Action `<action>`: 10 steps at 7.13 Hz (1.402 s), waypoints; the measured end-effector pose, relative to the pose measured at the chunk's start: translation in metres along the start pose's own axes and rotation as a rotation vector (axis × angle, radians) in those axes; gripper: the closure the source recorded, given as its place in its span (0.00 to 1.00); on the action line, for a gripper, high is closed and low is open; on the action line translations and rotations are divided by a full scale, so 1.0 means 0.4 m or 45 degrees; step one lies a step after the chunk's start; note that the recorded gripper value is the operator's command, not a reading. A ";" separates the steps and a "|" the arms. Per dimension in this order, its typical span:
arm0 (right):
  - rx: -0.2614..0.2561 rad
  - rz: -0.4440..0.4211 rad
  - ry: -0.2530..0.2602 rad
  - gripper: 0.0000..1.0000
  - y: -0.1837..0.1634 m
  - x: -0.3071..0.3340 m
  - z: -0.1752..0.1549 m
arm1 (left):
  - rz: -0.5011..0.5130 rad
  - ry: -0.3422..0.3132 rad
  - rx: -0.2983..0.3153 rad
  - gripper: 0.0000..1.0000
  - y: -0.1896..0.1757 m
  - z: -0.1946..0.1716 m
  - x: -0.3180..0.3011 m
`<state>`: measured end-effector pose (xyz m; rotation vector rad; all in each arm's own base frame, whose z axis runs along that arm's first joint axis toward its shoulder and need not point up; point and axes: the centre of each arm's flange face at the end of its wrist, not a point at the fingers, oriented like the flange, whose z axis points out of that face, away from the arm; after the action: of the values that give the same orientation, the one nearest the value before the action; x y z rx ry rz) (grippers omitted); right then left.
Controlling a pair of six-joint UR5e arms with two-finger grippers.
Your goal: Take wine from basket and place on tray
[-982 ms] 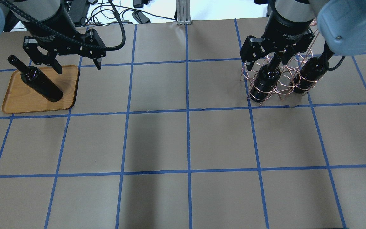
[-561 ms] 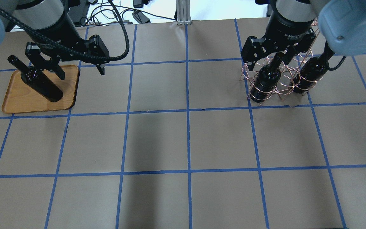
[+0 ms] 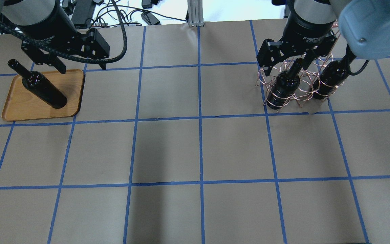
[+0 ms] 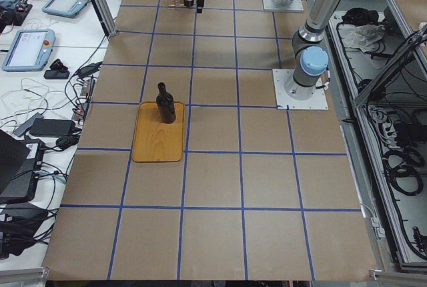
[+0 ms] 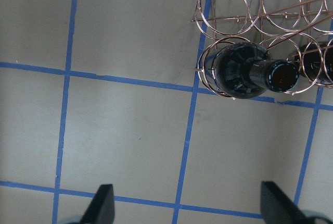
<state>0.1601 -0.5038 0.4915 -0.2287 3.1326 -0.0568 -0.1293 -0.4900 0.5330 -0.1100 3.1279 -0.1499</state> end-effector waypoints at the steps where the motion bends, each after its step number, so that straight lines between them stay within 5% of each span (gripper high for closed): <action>1: 0.001 0.000 -0.001 0.00 -0.001 0.000 0.000 | 0.002 0.001 0.000 0.00 0.000 0.001 -0.002; 10: 0.001 0.000 0.002 0.00 -0.003 0.001 0.002 | -0.006 0.000 -0.010 0.00 -0.002 0.009 -0.013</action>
<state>0.1600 -0.5049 0.4906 -0.2285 3.1340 -0.0579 -0.1239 -0.4909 0.5296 -0.1172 3.1287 -0.1377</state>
